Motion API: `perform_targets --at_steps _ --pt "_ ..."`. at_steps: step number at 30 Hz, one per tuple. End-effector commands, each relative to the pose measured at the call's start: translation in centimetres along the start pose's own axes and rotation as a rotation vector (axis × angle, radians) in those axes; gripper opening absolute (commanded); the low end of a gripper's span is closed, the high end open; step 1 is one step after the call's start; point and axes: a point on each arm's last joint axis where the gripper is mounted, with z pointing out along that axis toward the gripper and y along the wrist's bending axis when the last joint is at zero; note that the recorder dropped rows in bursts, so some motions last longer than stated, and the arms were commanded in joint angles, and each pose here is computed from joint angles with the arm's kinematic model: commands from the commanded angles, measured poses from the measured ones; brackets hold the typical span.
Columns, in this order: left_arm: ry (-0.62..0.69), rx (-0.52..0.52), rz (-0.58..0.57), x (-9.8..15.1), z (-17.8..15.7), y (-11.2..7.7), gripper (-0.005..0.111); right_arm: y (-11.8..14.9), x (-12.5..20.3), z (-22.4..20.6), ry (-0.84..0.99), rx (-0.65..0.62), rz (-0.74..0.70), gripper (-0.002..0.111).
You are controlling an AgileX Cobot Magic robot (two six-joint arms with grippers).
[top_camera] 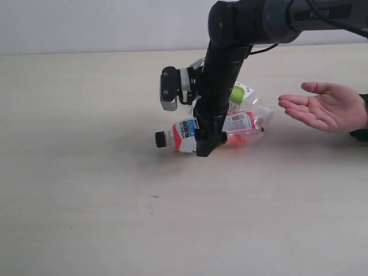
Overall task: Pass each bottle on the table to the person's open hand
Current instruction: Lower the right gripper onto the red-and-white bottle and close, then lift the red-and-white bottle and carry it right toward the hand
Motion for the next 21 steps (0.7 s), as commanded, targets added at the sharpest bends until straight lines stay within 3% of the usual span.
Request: perform_targets --at_steps 1,21 --pt "-0.021 -0.002 -0.001 -0.1 -0.13 0.03 0.001 -0.01 -0.14 0.02 -0.007 0.005 -0.017 0.094" --pt "-0.021 -0.002 -0.001 -0.1 -0.13 0.03 0.001 -0.09 -0.26 0.1 -0.02 0.012 -0.008 0.094"
